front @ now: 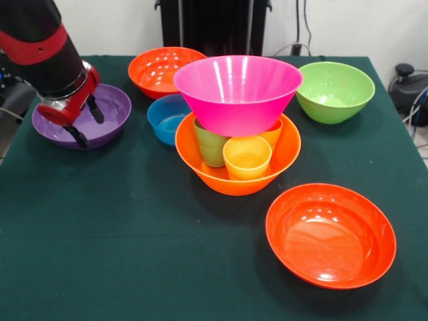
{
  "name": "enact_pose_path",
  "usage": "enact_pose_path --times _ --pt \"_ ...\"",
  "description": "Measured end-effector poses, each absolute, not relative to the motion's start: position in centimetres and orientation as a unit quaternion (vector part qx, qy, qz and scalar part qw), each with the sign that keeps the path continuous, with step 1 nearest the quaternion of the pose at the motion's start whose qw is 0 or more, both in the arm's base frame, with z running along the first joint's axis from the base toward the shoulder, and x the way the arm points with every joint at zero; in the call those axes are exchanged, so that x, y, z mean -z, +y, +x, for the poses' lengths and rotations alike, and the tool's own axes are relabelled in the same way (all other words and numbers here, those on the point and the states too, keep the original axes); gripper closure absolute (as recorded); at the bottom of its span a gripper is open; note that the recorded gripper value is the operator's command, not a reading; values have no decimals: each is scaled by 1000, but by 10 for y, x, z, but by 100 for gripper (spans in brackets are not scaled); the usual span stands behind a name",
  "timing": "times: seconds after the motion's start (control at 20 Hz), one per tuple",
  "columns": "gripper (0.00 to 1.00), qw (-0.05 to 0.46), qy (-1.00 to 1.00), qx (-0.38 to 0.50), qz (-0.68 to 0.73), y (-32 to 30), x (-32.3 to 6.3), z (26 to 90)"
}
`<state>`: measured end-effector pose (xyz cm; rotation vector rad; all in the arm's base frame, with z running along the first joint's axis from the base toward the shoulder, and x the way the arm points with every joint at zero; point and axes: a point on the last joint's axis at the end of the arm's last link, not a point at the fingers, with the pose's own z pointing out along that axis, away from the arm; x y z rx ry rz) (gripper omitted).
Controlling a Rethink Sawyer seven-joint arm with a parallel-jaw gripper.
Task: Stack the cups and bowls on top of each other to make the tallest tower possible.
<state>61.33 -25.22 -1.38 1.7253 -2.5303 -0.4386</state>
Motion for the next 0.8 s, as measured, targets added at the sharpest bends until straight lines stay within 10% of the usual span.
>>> enact_pose_path --times 0.8 --pt "0 22 -817 159 553 -247 29 605"
